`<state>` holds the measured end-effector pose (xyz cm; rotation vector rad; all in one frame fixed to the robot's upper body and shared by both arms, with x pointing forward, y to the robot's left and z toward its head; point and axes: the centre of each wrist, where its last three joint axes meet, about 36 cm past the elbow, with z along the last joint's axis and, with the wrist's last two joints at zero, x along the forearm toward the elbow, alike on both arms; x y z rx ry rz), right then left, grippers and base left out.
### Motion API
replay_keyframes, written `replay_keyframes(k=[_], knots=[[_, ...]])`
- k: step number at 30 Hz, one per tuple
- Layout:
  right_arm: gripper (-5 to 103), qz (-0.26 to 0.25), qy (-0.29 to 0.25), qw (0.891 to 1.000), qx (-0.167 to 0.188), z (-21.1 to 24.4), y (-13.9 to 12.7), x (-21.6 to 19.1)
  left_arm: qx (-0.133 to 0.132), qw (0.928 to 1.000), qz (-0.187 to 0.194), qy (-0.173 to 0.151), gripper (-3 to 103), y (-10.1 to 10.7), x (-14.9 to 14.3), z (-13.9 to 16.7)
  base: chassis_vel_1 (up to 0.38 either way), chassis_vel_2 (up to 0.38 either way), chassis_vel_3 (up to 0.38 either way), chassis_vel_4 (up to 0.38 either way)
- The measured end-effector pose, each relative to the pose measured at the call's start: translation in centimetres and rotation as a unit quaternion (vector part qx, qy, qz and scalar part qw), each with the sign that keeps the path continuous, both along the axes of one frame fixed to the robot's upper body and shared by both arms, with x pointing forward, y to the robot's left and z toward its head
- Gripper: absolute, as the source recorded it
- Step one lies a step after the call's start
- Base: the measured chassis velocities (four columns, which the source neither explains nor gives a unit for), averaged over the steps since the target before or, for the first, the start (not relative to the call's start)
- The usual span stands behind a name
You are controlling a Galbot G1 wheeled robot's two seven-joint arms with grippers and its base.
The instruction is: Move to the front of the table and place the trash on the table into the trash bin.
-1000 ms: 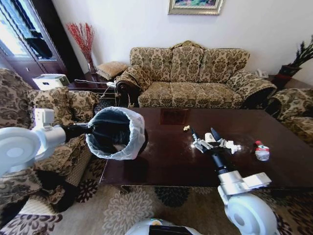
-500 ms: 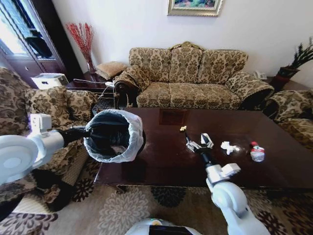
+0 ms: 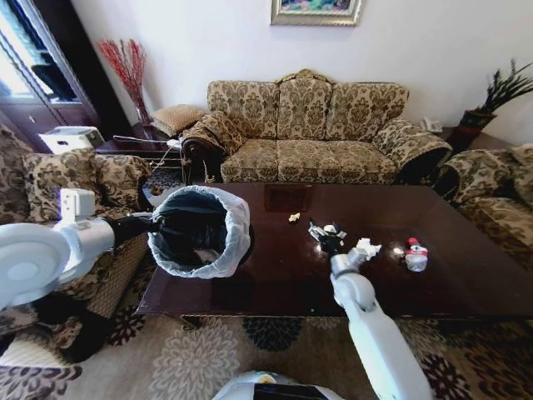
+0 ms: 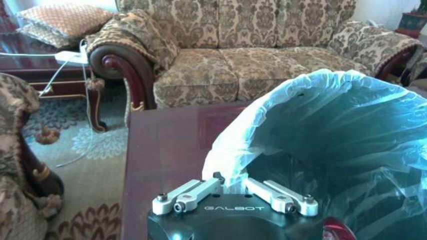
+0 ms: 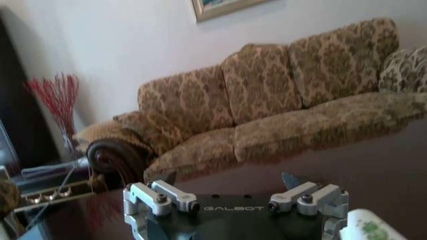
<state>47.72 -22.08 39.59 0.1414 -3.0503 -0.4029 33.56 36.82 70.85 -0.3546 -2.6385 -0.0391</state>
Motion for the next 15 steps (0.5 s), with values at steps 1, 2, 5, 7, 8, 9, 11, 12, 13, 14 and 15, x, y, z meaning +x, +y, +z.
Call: replay_keyframes(k=[1, 2, 5, 7, 8, 9, 11, 12, 13, 14, 15], knots=[[100, -0.003, 0.007, 1.0, -0.002, -0.4, 0.3, 1.0, 0.0, 1.0, -0.001, 0.001, 0, 0.0, 0.0, 0.0, 0.0, 0.0, 0.0, 0.0], [100, -0.004, 0.011, 1.0, -0.003, -0.6, 0.7, 1.7, 0.0, 1.0, -0.002, 0.002, 0, -0.1, 0.1, -0.1, 0.0, 0.0, 0.0, 0.0], [100, -0.005, 0.023, 1.0, -0.003, -1.2, 1.8, 3.7, 0.0, 1.0, -0.005, 0.006, 0, -0.2, 0.1, -0.2, 0.0, 0.0, 0.0, 0.0], [100, 0.001, 0.028, 1.0, 0.001, -1.8, 2.5, 4.4, 0.0, 1.0, -0.005, 0.008, 0, -0.2, 0.3, -0.3, 0.0, 0.0, 0.0, 0.0], [100, 0.004, 0.027, 1.0, 0.001, -2.0, 2.6, 4.4, 0.001, 1.0, -0.005, 0.008, 0, -0.2, 0.3, -0.3, 0.0, 0.0, 0.0, 0.0], [100, 0.004, 0.027, 1.0, 0.001, -2.0, 2.6, 4.4, 0.001, 1.0, -0.005, 0.008, 0, -0.2, 0.3, -0.3, 0.0, 0.0, 0.0, 0.0], [100, 0.008, 0.023, 1.0, -0.001, -2.5, 2.7, 4.5, 0.0, 1.0, -0.005, 0.008, 0, -0.1, 0.3, -0.3, 0.0, 0.0, 0.0, 0.0], [100, 0.009, 0.021, 1.0, -0.003, -2.8, 2.8, 4.5, 0.0, 1.0, -0.004, 0.008, 0, -0.1, 0.3, -0.3, 0.0, 0.0, 0.0, 0.0], [100, 0.009, 0.021, 1.0, -0.003, -2.8, 2.8, 4.5, 0.0, 1.0, -0.004, 0.008, 0, -0.1, 0.3, -0.3, 0.0, 0.0, 0.0, 0.0], [100, 0.009, 0.022, 1.0, -0.003, -2.9, 2.8, 4.5, 0.0, 1.0, -0.004, 0.008, 0, -0.1, 0.3, -0.3, 0.0, 0.0, 0.0, 0.0], [100, 0.009, 0.022, 1.0, -0.003, -3.0, 2.9, 4.5, -0.001, 1.0, -0.004, 0.009, 0, -0.1, 0.3, -0.3, 0.0, 0.0, 0.0, 0.0]])
